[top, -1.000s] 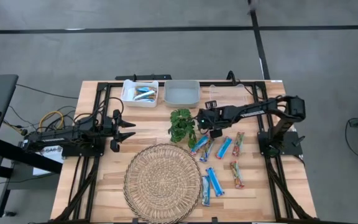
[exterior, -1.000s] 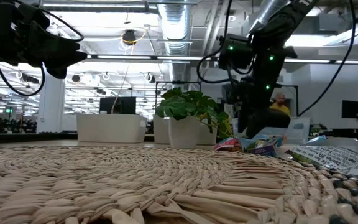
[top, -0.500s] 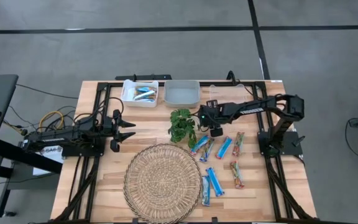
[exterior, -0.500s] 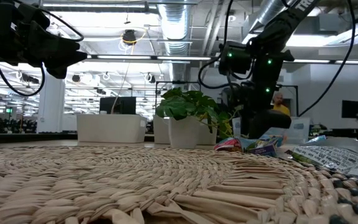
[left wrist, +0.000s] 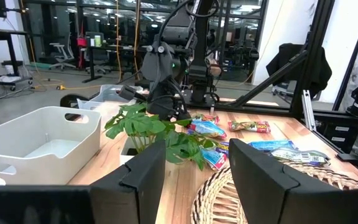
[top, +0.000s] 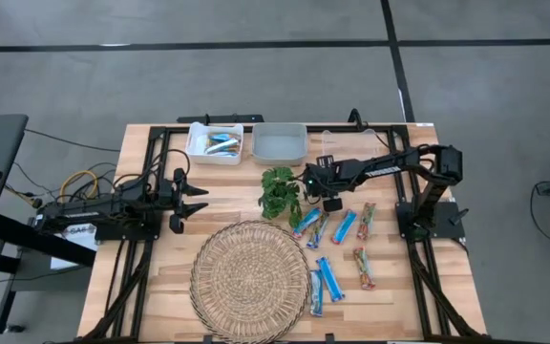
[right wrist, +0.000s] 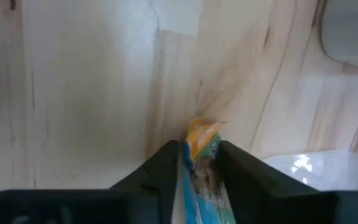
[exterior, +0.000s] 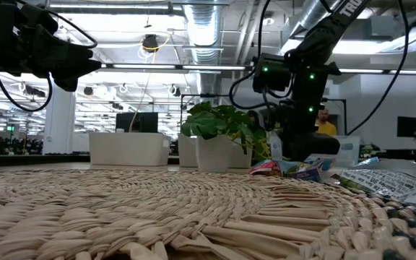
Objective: Pick and place Granola Bars by type
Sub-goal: Put the yellow granola bar into the white bin, then put the red granola bar into the transparent bin
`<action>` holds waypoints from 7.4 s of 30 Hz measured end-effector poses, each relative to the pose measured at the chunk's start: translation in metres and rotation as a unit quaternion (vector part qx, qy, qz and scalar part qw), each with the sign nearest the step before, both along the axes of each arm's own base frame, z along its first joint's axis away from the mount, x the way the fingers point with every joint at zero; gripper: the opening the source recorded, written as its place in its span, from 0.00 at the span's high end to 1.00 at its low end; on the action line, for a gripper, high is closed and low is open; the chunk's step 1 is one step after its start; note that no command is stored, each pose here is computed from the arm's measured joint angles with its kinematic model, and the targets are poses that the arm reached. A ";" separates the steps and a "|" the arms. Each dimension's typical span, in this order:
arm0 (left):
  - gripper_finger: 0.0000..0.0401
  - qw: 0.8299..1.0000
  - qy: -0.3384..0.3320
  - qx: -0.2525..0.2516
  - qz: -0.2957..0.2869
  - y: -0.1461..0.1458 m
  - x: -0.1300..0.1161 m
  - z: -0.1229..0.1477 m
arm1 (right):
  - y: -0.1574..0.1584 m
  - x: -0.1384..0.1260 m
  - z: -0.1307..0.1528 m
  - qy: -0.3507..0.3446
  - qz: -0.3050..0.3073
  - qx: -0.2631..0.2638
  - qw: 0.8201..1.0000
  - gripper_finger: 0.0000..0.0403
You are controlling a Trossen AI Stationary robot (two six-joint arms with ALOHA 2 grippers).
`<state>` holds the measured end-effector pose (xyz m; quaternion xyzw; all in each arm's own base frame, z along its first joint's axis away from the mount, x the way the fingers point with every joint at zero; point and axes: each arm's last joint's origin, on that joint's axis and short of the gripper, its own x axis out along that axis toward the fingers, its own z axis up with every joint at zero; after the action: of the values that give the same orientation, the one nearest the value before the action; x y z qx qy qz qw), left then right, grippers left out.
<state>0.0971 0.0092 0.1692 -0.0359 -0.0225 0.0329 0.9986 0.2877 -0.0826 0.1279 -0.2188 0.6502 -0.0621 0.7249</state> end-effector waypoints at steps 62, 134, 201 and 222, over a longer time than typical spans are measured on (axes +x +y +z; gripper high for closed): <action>0.58 0.908 -0.088 -0.409 -0.014 0.001 -0.001 0.010 | 0.019 0.053 0.217 -0.566 -0.200 0.509 0.617 0.93; 0.96 0.968 -0.071 -0.241 0.023 0.015 0.079 0.103 | -0.001 0.165 0.218 -0.562 -0.093 0.506 0.648 0.92; 0.74 0.849 0.237 -0.118 0.458 0.149 0.058 0.040 | -0.031 0.120 0.252 -0.406 -0.171 0.232 0.867 0.50; 0.62 0.935 0.121 -0.154 0.296 0.107 0.060 0.081 | -0.018 0.120 0.247 -0.368 -0.126 0.223 0.894 0.51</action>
<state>0.1576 0.1163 0.2497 -0.1763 0.0941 0.3341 0.9211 0.4075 -0.1010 0.3753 0.0704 0.3559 -0.0825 0.9282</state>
